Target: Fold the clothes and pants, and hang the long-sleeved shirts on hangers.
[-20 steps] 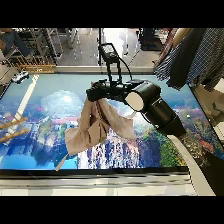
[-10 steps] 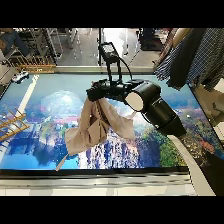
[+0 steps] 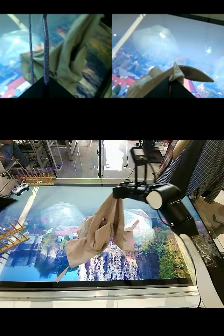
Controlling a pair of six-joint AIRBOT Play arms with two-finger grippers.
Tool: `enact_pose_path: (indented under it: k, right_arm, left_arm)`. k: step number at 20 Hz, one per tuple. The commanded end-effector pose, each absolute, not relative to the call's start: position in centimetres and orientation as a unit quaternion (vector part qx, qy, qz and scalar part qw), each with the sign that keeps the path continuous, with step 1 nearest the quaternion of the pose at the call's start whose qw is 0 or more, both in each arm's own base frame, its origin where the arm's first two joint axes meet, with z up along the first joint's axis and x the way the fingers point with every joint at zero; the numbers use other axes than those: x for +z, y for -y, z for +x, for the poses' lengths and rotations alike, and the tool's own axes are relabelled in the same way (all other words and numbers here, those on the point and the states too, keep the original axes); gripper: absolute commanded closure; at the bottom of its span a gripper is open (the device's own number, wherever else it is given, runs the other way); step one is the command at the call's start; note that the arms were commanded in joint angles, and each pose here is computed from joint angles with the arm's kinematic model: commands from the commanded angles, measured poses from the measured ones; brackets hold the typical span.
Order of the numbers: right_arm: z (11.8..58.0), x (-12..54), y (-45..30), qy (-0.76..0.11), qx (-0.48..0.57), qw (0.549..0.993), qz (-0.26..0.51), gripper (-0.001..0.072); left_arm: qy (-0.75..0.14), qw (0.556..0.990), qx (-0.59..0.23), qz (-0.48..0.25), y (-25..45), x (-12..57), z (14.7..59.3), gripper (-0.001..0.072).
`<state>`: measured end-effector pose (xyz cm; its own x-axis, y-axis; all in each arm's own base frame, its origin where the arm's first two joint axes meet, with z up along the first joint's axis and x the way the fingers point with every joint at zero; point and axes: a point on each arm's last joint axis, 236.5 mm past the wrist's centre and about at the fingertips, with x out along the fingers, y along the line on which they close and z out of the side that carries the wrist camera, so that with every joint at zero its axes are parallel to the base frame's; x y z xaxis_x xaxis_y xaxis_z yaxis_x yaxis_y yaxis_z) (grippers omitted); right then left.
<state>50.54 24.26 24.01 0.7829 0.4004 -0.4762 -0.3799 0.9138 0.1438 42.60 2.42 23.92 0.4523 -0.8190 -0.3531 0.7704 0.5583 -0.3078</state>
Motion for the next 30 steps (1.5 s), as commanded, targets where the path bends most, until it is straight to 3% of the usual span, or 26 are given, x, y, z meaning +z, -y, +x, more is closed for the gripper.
enact_pose_path:
  k: [1,4,6,13,22,26,30]
  right_arm:
    - [52.5,23.8,-19.4,-0.258,0.165,0.952,0.018,0.0691]
    - [52.8,23.5,-17.9,-0.261,0.160,0.952,-0.006,0.0691]
    - [52.6,23.2,-18.1,-0.265,0.168,0.949,-0.026,0.0691]
    - [52.1,22.4,-18.0,-0.278,0.176,0.943,-0.055,0.0690]
    - [51.5,22.6,-19.5,-0.276,0.210,0.937,-0.049,0.0691]
    - [47.5,22.6,-26.3,-0.256,0.341,0.895,-0.128,0.0691]
    - [39.0,22.9,-32.9,-0.234,0.489,0.795,-0.272,0.0691]
  left_arm:
    - [-0.291,0.750,-0.593,-0.032,7.4,20.5,39.5,0.0690]
    - [-0.308,0.703,-0.640,-0.022,12.4,18.2,38.4,0.0691]
    - [-0.317,0.699,-0.641,-0.020,14.3,16.8,39.2,0.0690]
    - [-0.276,0.785,-0.554,-0.040,13.4,16.5,45.8,0.0691]
    - [-0.261,0.775,-0.573,-0.054,13.6,17.6,45.1,0.0690]
    - [-0.256,0.756,-0.602,-0.035,15.3,17.3,44.0,0.0689]
    - [-0.279,0.732,-0.620,-0.048,15.4,14.9,43.7,0.0689]
